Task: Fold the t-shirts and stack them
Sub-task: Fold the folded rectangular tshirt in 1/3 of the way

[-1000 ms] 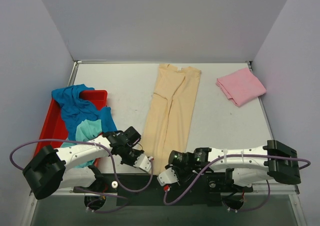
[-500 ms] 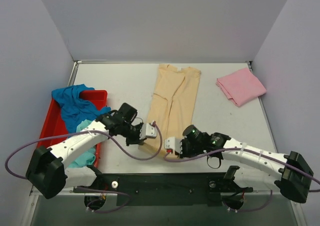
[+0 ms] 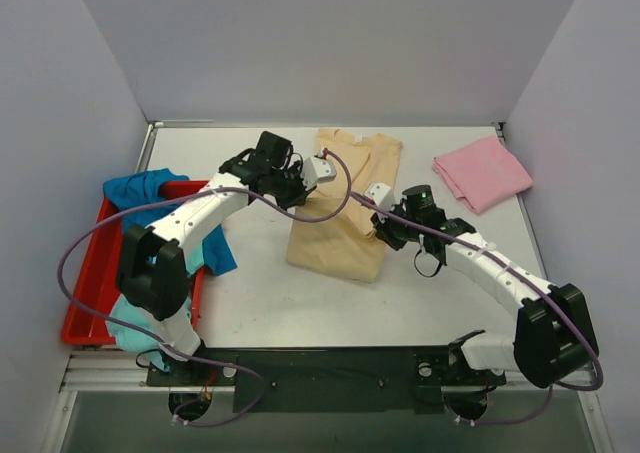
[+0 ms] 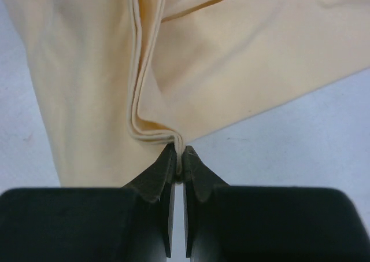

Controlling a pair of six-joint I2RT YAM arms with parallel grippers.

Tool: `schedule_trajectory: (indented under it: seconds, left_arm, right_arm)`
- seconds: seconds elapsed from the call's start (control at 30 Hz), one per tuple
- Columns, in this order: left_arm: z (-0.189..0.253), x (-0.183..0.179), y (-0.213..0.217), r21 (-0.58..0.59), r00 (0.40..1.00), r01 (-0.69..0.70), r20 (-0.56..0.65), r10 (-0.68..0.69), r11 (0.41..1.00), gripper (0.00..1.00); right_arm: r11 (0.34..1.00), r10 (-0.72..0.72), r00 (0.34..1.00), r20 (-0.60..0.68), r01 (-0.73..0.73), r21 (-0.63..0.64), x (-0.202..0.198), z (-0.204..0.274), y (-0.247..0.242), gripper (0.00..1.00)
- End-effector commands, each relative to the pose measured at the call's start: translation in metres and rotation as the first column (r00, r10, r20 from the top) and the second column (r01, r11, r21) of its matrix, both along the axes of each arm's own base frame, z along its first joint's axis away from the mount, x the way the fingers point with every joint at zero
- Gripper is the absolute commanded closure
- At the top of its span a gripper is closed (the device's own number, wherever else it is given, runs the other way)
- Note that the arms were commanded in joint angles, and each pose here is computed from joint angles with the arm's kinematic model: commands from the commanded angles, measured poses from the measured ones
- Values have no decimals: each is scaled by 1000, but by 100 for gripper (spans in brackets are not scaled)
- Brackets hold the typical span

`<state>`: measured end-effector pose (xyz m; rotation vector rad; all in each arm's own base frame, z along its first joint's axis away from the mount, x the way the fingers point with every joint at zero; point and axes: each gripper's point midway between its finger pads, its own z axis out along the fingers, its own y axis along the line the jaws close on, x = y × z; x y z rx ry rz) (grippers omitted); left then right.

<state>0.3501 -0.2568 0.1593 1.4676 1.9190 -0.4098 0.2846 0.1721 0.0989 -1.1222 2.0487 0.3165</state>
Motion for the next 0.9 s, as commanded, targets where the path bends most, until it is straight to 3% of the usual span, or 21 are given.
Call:
schedule_trajectory:
  seconds: [0.0, 0.5, 0.87]
  left_arm:
    - [3, 53, 7, 5, 992, -112, 59, 112, 994, 100]
    - [-32, 100, -21, -3, 993, -35, 117, 35, 999, 100]
    - [-70, 113, -26, 43, 998, -24, 56, 21, 999, 100]
  right_arm:
    - [995, -7, 997, 82, -1, 99, 44, 29, 12, 100]
    - [993, -99, 995, -33, 101, 64, 98, -5, -13, 100]
    - [987, -158, 980, -122, 162, 17, 113, -28, -23, 98]
